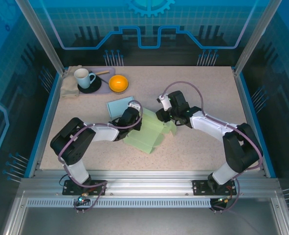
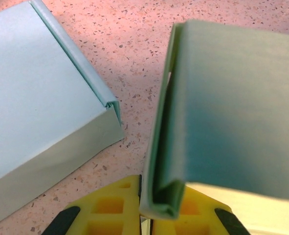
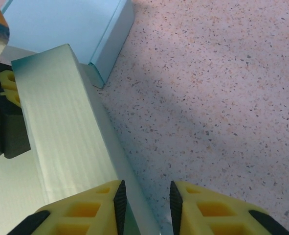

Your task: Fold the paper box

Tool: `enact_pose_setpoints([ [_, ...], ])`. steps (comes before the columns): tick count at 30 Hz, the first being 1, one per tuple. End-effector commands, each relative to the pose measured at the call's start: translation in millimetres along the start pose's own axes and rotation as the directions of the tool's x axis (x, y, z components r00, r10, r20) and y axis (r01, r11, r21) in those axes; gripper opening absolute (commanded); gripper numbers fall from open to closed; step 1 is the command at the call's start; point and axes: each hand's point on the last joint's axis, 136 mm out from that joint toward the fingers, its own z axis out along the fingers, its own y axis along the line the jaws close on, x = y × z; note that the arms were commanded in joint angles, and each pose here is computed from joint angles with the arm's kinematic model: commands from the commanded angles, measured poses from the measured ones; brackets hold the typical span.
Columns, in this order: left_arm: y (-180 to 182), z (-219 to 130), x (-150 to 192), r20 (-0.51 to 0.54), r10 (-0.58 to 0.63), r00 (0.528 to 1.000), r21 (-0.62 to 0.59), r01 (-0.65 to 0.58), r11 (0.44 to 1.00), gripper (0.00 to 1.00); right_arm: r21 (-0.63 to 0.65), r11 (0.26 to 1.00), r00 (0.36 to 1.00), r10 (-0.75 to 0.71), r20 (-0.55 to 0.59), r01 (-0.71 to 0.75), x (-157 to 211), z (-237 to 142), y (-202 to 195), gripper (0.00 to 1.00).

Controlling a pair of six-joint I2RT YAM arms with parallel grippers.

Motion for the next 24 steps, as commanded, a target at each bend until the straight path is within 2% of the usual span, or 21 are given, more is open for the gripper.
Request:
enact_pose_setpoints([
  [1, 7.4, -2.3, 12.8, -0.042, -0.051, 0.998, -0.046, 0.049, 0.998, 0.05, 0.014, 1.000, 0.993, 0.028, -0.115, -0.027, 20.4, -3.0, 2.8, 0.33],
  [5, 6.9, -7.0, 18.0, -0.046, -0.063, 0.997, -0.051, 0.061, 0.997, 0.04, 0.076, 0.996, 0.993, 0.059, -0.098, -0.052, 3.7, -23.4, -4.9, 0.36],
  [9, 9.6, -8.9, 24.6, -0.055, -0.069, 0.996, -0.081, 0.065, 0.995, 0.03, 0.143, 0.982, 0.981, 0.143, -0.130, -0.124, -3.2, -46.6, -11.2, 0.38],
  [13, 14.1, -10.5, 27.7, -0.061, -0.073, 0.995, -0.140, 0.064, 0.988, 0.03, 0.179, 0.952, 0.957, 0.268, -0.107, -0.247, -7.4, -59.7, -13.3, 0.43],
  [18, 14.0, -9.9, 31.1, -0.077, -0.075, 0.994, -0.170, 0.061, 0.984, 0.03, 0.128, 0.914, 0.914, 0.397, -0.083, -0.385, -13.1, -56.0, -5.4, 0.46],
  [24, 10.6, -6.6, 38.8, -0.111, -0.060, 0.992, -0.168, 0.040, 0.985, 0.03, 0.071, 0.875, 0.874, 0.483, -0.050, -0.480, -12.6, -33.7, -7.1, 0.47],
])
